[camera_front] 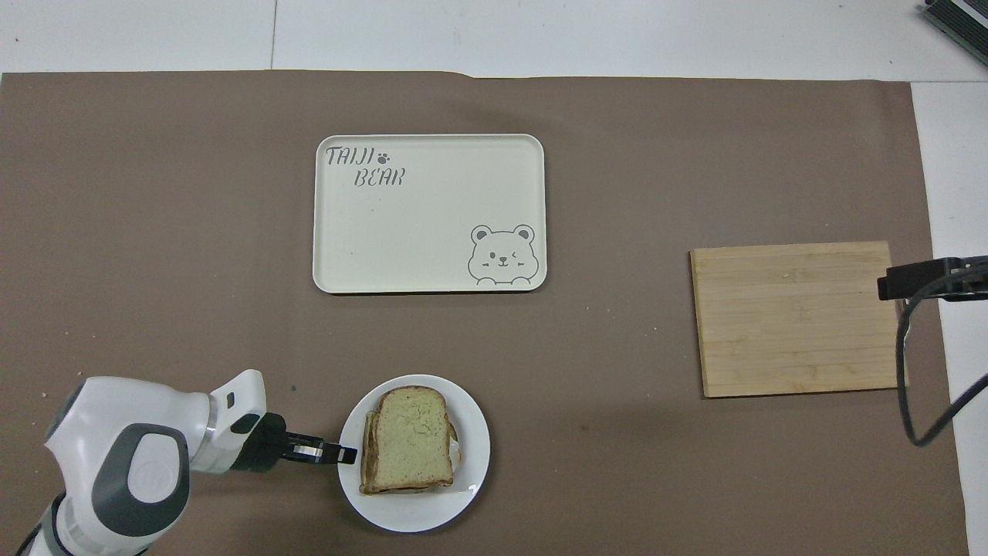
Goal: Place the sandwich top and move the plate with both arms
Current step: 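Push the plate with the left gripper onto the bear tray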
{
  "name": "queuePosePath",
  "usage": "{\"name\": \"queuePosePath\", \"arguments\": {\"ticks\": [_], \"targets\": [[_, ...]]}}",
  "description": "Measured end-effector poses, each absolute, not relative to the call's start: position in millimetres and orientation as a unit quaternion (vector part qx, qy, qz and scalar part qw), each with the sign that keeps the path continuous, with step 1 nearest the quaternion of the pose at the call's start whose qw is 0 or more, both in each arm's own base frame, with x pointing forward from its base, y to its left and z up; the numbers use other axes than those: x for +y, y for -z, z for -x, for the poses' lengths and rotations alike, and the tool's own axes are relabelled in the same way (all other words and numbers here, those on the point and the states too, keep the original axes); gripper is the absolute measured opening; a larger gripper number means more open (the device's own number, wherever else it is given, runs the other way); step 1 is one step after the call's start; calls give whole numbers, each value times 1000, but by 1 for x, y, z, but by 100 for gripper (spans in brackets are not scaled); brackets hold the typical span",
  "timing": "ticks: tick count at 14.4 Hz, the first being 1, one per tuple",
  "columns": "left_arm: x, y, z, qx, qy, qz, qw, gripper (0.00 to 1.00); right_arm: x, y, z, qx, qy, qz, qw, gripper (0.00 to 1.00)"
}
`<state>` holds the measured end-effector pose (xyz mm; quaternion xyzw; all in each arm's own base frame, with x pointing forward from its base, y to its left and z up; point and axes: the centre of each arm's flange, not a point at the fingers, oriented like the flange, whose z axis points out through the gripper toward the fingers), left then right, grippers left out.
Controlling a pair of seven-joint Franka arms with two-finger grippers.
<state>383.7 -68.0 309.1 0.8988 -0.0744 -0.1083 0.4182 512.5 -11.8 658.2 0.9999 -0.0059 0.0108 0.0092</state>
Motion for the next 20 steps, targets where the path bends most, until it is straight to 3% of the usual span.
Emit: {"name": "queuePosePath", "arguments": {"ticks": [5,8,15,20], "targets": [[-49,-342,-454,-35,48,-872,486,5,-18,-658,-512,-11,-11,-1000,8,100],[-52,-346,-505,3,-27,-884,466,5,-21,-657,-512,-14,-10,-1000,7,100],[-80,-295,-588,58,-51,-881,467,5,-22,-657,-512,-14,-9,-1000,6,100],[-97,-269,-613,71,-68,-887,451,5,-24,-657,-512,-15,-9,-1000,5,100]]}}
